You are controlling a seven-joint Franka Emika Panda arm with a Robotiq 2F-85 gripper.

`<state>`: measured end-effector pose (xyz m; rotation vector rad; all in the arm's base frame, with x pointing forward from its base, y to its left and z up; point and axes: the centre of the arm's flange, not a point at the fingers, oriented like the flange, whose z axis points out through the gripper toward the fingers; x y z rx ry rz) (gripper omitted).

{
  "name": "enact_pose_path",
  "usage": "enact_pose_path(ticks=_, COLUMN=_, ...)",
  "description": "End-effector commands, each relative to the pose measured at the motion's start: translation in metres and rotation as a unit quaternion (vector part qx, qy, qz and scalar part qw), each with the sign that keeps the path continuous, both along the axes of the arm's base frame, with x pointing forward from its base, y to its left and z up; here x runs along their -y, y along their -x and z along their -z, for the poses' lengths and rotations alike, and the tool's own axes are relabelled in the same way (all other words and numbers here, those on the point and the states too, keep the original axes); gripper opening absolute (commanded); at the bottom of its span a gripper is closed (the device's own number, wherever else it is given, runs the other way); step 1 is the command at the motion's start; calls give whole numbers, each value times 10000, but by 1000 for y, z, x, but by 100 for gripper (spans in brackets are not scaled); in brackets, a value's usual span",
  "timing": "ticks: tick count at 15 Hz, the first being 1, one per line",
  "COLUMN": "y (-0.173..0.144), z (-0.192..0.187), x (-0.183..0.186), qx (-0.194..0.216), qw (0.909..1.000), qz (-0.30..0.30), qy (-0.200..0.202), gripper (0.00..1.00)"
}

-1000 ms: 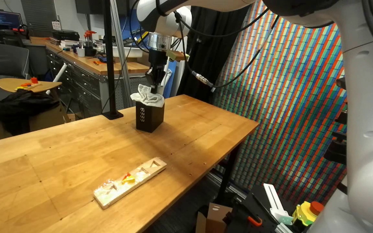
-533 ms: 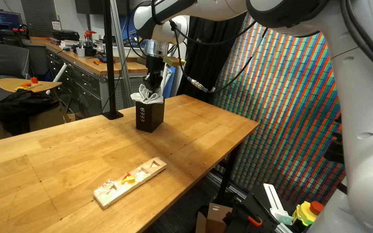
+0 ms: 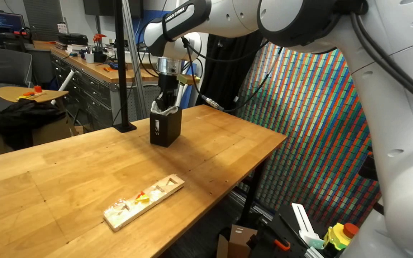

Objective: Pick up the cloth from the table and put it in the box

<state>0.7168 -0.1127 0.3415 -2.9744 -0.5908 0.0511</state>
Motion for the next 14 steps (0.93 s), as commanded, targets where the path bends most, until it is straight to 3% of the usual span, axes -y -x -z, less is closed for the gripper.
enact_pose_path(ticks=1, y=-18, z=14, x=-3, qx=-106, qw=9996, qz=-113, qy=-254, gripper=0)
enact_pose_path(ticks=9, y=-23, z=37, x=-12, qx=-278, qw=9984, qz=-184, qy=-450, gripper=0)
enact_pose_path(ticks=14, y=-16, z=25, x=-17, qx=-266, qw=9985, qz=-167, qy=-454, gripper=0)
